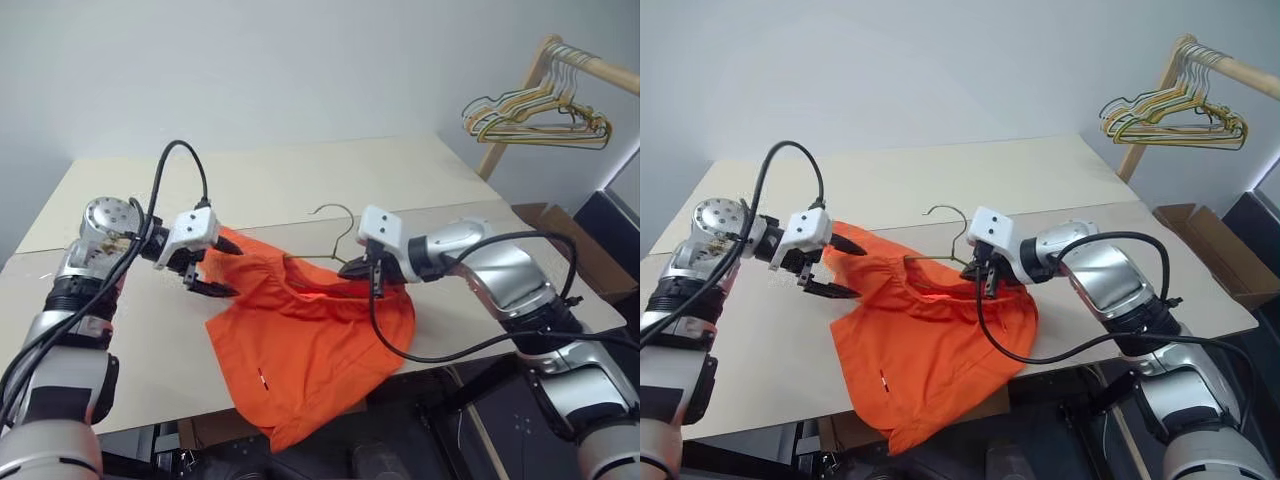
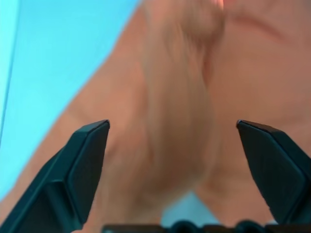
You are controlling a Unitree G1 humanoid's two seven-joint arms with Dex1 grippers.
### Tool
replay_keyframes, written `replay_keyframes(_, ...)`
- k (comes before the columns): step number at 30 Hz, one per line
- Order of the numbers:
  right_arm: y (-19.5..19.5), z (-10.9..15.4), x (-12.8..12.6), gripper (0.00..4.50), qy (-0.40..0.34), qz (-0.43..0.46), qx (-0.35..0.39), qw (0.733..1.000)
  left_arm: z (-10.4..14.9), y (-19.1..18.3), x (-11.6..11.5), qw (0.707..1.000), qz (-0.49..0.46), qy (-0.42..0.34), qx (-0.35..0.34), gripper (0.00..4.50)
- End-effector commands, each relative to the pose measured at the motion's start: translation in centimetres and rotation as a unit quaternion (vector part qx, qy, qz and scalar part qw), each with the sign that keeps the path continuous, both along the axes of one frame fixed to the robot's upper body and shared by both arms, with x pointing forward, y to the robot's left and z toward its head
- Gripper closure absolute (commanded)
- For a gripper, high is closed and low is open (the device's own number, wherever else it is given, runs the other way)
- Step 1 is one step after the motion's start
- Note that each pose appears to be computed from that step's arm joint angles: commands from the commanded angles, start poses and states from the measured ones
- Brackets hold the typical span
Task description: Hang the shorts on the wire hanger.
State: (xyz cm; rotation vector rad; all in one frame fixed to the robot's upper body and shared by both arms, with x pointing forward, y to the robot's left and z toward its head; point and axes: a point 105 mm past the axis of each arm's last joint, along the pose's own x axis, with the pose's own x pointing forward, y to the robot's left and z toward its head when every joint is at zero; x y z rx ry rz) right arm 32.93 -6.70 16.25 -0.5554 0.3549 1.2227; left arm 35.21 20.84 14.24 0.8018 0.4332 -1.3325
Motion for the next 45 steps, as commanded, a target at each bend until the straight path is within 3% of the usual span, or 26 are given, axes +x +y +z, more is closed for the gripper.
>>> replay_keyframes(1,-0.2,1.9,-0.1,4.5,-0.032,0.007,0.017,0.999,-0.1,0.3,0.8,0.999,0.009,-0.032,0.022,1.03)
replay_keyframes(12,-0.9,1.1,-0.7,4.5,-0.025,0.008,0.003,1.0,1.7,0.1,2.6,0.996,0.045,-0.078,-0.003,4.43)
replay_keyframes(13,-1.0,1.0,-0.7,4.5,-0.025,0.007,0.0,1.0,1.8,0.2,2.6,0.996,0.046,-0.079,-0.003,4.48)
replay_keyframes(25,-2.4,-1.1,-0.6,4.5,-0.03,-0.009,-0.06,0.998,3.1,1.0,2.4,0.996,0.053,-0.073,-0.021,4.48)
replay_keyframes(34,-3.3,-0.6,-0.9,4.5,-0.023,-0.016,-0.062,0.998,2.5,0.9,2.4,0.996,0.055,-0.075,-0.017,4.48)
replay_keyframes(37,-2.5,1.2,-0.5,4.5,-0.01,-0.029,-0.017,0.999,1.7,0.2,2.0,0.997,0.033,-0.068,-0.015,4.48)
replay_keyframes(41,-1.8,2.8,-0.7,4.5,-0.004,-0.025,0.001,1.0,1.1,-1.1,1.4,0.998,0.005,-0.051,-0.023,3.68)
replay_keyframes(45,-1.6,3.5,-1.0,4.5,0.003,-0.021,-0.013,1.0,3.0,-1.6,1.2,0.997,-0.024,-0.069,-0.037,2.34)
